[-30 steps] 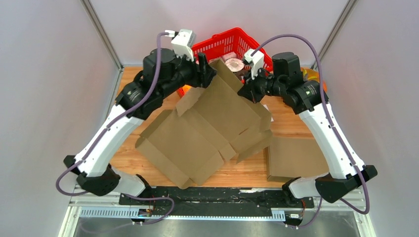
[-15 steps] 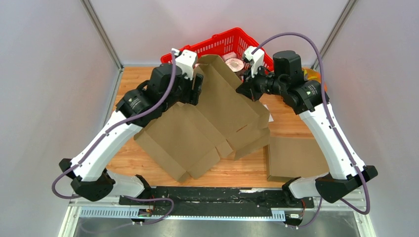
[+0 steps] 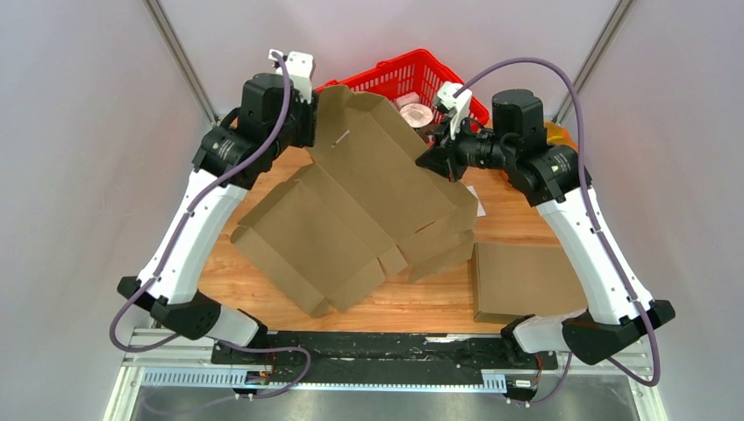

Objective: Fold the paper box

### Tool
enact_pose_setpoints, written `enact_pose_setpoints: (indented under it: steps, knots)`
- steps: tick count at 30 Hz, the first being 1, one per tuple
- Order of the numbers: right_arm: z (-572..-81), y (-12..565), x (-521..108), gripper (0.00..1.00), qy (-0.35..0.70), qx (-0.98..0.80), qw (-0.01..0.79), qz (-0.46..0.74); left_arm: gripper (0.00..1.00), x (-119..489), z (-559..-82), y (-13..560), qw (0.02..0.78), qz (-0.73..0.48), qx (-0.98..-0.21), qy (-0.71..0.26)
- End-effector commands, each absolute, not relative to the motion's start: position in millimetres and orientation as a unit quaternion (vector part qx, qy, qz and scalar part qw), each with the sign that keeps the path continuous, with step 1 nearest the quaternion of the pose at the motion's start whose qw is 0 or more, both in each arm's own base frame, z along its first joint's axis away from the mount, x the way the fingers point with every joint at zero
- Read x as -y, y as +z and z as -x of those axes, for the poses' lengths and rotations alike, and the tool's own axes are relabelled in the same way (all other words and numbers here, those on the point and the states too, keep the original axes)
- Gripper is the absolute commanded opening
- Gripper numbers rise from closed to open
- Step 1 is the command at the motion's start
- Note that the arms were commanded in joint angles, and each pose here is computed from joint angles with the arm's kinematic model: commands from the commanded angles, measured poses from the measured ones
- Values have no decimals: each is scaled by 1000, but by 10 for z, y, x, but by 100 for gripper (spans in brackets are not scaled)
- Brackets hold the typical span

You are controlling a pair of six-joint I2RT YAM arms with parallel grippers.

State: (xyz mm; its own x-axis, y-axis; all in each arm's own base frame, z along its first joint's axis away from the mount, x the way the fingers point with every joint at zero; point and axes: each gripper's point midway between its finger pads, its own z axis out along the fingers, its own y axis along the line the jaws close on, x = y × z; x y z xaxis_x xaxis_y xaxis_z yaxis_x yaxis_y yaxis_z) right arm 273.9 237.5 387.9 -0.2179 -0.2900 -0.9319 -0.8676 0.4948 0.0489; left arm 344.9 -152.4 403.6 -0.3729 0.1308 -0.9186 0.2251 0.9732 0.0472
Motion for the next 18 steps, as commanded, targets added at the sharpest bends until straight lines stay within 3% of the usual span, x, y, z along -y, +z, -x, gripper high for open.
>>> enact_pose_setpoints:
  steps: [1, 6, 8, 12, 14, 18]
  knots:
    - [-2617, 4093, -2462, 0, 328, -676, 501, 431, 48, 1647, -3623, 3990, 531, -125, -835, -67]
    - [-2623, 4100, -2458, 0, 325, -675, 502, 433, 46, 1647, -3850, 3842, 463, -114, -874, -98]
    - [-2677, 4076, -2427, 0, 312, -685, 504, 425, 49, 1727, -3716, 3970, 470, -135, -862, -131]
    - [-2791, 4021, -2375, 0, 286, -701, 505, 414, 66, 1824, -3399, 4428, 543, -151, -799, -209]
    - [-2845, 4001, -2362, 0, 277, -707, 506, 409, 67, 1792, -3151, 4679, 580, -150, -764, -240]
    - [-2876, 3997, -2372, 0, 278, -711, 503, 406, 49, 1635, -2878, 4995, 639, -102, -717, -260]
